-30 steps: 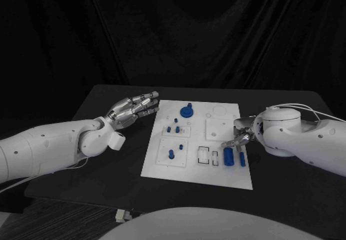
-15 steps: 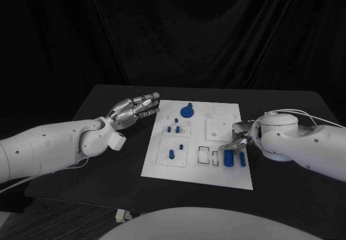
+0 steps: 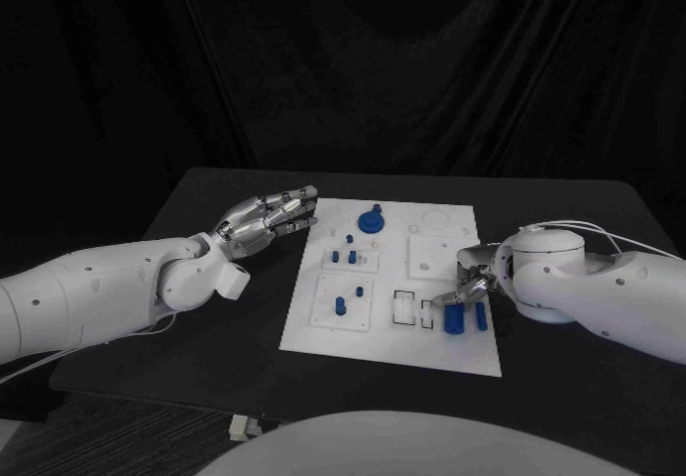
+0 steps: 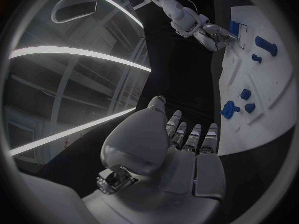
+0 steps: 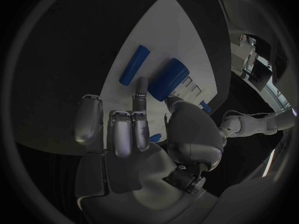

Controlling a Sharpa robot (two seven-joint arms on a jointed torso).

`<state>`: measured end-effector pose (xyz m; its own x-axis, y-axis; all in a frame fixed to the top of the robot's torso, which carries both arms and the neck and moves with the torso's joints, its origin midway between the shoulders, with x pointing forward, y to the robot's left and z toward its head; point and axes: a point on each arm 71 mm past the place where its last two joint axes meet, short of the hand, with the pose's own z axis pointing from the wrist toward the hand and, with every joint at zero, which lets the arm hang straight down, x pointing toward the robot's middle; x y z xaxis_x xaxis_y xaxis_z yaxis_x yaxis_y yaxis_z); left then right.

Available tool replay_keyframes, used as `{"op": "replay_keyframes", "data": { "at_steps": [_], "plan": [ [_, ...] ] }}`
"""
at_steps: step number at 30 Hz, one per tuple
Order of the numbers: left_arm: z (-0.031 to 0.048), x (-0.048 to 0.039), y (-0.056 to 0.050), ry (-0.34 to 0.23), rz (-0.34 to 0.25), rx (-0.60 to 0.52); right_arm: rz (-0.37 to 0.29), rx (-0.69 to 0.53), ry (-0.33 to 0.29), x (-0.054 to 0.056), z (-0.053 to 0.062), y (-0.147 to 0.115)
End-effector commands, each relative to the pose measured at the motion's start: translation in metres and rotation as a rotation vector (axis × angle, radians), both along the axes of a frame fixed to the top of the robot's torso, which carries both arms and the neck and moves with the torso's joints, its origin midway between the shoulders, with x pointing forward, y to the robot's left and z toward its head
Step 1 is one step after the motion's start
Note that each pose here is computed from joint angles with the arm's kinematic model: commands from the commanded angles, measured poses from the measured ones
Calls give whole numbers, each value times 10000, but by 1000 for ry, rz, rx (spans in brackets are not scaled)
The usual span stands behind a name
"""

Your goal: Assemble the parts on the task board

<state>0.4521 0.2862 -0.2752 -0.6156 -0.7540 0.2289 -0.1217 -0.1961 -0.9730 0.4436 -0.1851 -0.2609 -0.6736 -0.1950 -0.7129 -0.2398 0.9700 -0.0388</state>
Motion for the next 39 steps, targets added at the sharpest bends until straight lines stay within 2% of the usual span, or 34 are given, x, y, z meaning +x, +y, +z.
{"op": "replay_keyframes", "data": {
  "at_steps": [1, 12, 20, 24, 32, 39],
  "plan": [
    [-1, -10, -16, 3, -14, -15, -12, -8, 7, -13, -24, -2],
    [-15, -13, -8, 7, -14, -13, -57, 51, 43, -28, -44, 0],
    [-26, -18, -1, 10, -14, -12, -91, 96, 30, -39, -20, -33],
    [-32, -19, 1, 12, -14, -10, -109, 121, 21, -37, 18, -48],
    [-39, -20, 1, 15, -15, -9, -144, 182, 17, 18, 174, -29],
    [-44, -19, -5, 17, -16, -8, -144, 209, 19, 56, 249, 55]
  ]
}}
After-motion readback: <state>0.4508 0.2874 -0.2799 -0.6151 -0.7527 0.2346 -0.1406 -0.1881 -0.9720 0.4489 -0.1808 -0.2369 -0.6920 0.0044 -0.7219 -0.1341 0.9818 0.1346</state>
